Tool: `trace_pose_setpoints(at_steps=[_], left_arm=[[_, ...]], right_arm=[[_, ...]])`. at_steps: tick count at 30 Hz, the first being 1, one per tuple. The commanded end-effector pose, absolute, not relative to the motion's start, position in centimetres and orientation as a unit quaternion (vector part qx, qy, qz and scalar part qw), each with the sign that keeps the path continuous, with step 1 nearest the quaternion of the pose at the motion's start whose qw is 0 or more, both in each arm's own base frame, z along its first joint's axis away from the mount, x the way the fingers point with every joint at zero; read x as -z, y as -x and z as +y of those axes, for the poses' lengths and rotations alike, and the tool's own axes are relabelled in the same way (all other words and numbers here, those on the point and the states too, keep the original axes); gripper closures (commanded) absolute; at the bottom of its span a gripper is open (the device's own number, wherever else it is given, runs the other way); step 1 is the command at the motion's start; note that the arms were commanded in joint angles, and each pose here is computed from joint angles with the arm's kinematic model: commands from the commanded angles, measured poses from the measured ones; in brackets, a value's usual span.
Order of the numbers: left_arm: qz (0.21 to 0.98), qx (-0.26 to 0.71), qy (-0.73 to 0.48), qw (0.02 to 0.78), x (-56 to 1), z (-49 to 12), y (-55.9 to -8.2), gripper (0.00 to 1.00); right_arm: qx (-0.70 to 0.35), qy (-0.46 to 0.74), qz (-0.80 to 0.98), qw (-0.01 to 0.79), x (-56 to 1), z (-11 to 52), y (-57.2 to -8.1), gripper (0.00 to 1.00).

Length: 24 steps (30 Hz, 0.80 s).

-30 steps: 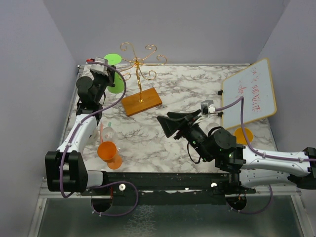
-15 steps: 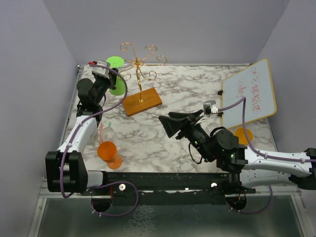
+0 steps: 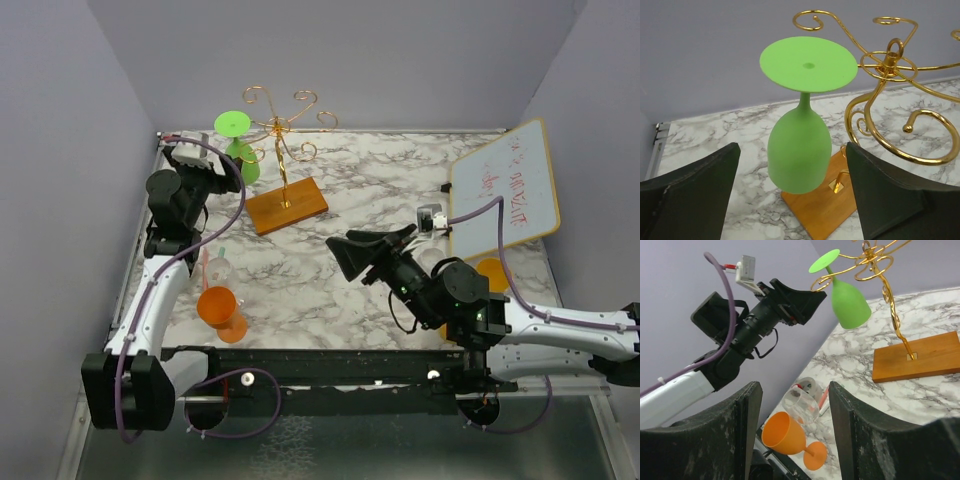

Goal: Place the wine glass upside down on the wine glass rack

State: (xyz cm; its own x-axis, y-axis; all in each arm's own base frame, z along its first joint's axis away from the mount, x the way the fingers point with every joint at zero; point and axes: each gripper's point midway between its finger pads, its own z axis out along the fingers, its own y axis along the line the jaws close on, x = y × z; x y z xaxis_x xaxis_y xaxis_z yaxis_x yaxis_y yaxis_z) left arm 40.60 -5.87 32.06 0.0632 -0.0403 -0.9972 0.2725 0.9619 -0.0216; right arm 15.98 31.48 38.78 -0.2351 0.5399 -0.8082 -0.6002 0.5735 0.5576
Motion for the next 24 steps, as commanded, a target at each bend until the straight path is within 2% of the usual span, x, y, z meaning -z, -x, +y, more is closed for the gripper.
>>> trace_pose_setpoints(at_steps=[1,4,11,15,18,24], left_arm=[[0.727,0.078,-0.007,0.682,-30.7,-3.4,-37.9,0.08],[0.752,0.083,0.038,0.653,-30.0,-2.7,-35.5,0.03],[0.799,0.107,0.129,0.577,-29.8,-2.3,-28.8,0.02],[0.842,0.128,0.142,0.505,-28.7,-3.3,-25.7,0.06],[0.871,0.095,0.183,0.445,-26.5,-2.2,-23.4,0.10],[0.896,0.113,0.169,0.395,-24.7,-3.3,-21.0,0.18]], right_arm=[[-0.449,0.021,0.664,0.597,-37.2,30.6,-15.7,0.38],[-0.432,0.010,0.685,0.587,-36.3,29.5,-15.8,0.37],[-0.355,0.017,0.743,0.568,-33.6,26.5,-16.0,0.36],[-0.320,0.025,0.768,0.555,-32.5,25.4,-15.9,0.36],[-0.281,0.009,0.786,0.551,-31.7,24.0,-16.2,0.36],[-0.258,0.022,0.796,0.548,-31.5,24.5,-16.4,0.36]])
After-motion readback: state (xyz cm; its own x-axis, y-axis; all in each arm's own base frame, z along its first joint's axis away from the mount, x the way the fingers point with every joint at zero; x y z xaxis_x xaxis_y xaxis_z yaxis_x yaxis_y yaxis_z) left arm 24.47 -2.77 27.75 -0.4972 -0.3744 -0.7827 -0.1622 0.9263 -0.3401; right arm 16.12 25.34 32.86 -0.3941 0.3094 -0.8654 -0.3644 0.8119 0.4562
